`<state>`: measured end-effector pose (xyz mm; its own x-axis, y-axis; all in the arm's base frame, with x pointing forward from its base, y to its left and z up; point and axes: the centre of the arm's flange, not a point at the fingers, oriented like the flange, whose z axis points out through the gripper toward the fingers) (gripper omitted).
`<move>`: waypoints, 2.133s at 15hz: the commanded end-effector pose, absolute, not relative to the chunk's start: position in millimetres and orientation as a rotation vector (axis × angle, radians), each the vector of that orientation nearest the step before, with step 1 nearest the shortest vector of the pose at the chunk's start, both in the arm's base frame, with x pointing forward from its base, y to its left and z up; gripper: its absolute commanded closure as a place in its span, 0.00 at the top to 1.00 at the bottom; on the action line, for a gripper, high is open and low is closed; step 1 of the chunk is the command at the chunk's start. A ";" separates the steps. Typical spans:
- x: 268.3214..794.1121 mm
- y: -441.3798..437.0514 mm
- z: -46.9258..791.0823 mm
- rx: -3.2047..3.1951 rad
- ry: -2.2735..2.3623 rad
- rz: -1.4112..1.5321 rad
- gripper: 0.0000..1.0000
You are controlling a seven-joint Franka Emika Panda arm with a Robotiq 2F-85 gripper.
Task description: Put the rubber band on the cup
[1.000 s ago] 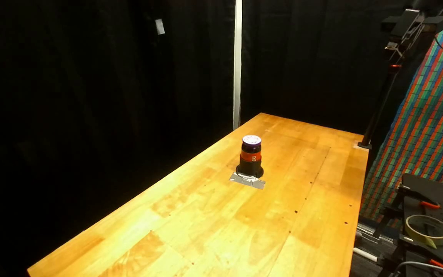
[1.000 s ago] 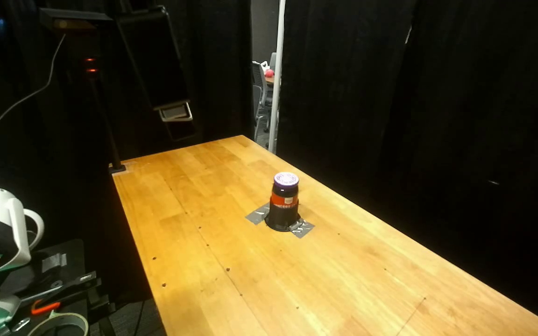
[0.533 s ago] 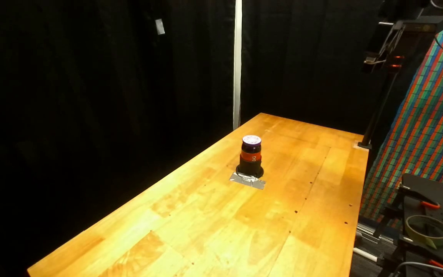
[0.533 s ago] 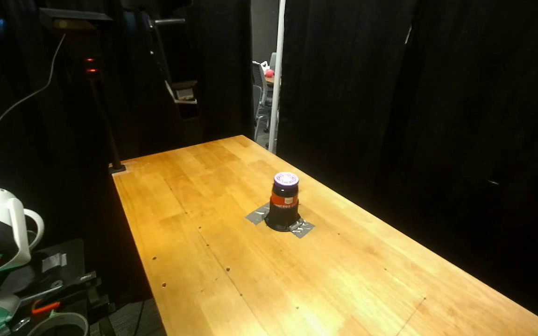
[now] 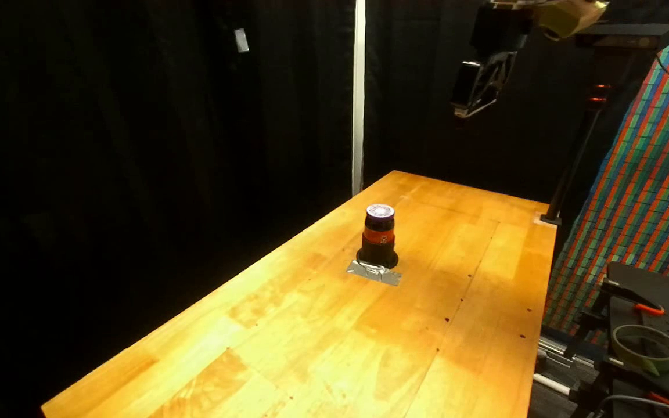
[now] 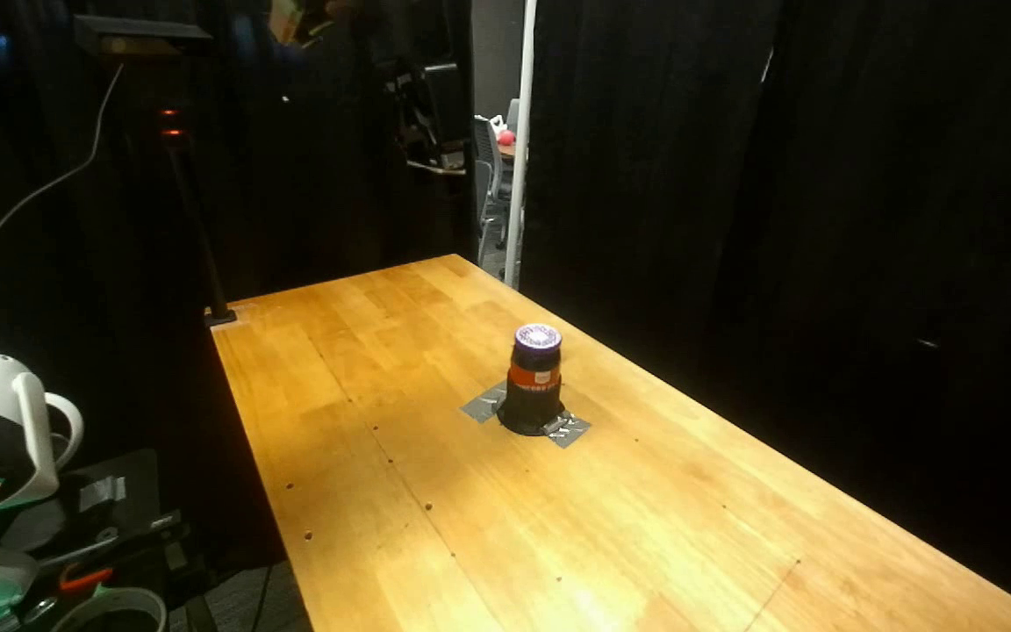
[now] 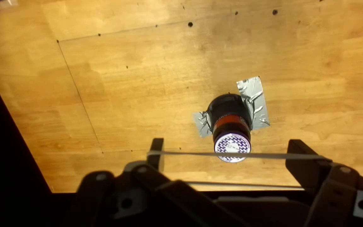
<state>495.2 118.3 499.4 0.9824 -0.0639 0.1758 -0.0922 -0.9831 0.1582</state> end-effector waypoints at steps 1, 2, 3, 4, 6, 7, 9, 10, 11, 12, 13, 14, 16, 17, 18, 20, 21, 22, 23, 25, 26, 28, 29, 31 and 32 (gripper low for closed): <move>568.0 133.6 497.8 2.981 -0.094 0.326 1.00; 581.0 133.3 491.9 2.999 -0.086 0.338 1.00; 592.5 131.3 485.4 3.012 -0.079 0.345 1.00; 604.2 128.7 476.6 3.030 -0.077 0.337 1.00; 625.0 121.1 456.4 3.046 -0.069 0.306 1.00; 632.0 118.2 447.6 3.050 -0.075 0.288 1.00; 645.2 112.8 426.2 3.060 -0.061 0.239 1.00; 649.9 112.1 416.5 3.063 -0.055 0.221 1.00; 654.0 111.8 406.7 3.073 -0.041 0.211 1.00; 657.1 112.8 397.9 3.081 -0.032 0.200 1.00; 660.1 115.2 388.6 3.088 -0.017 0.196 1.00; 662.6 117.5 380.7 3.100 -0.002 0.185 1.00; 667.0 121.6 364.3 3.115 0.016 0.172 1.00; 669.5 122.5 355.6 3.119 0.022 0.170 1.00; 671.0 123.6 348.3 3.123 0.028 0.170 1.00; 673.8 123.7 332.2 3.123 0.033 0.183 1.00; 675.1 123.4 325.8 3.124 0.035 0.188 1.00; 676.8 122.4 318.6 3.120 0.036 0.200 1.00; 678.8 121.4 312.5 3.120 0.038 0.204 1.00; 681.4 118.3 301.2 3.113 0.040 0.217 1.00; 682.5 116.7 295.8 3.112 0.036 0.219 1.00; 685.2 113.5 286.2 3.109 0.032 0.236 1.00; 686.0 112.3 282.2 3.108 0.032 0.241 1.00; 687.5 111.1 274.1 3.107 0.026 0.261 1.00; 688.4 110.5 271.1 3.108 0.027 0.267 1.00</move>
<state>675.7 109.3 276.2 0.9910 0.0084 0.1335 0.0049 -0.9996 0.0264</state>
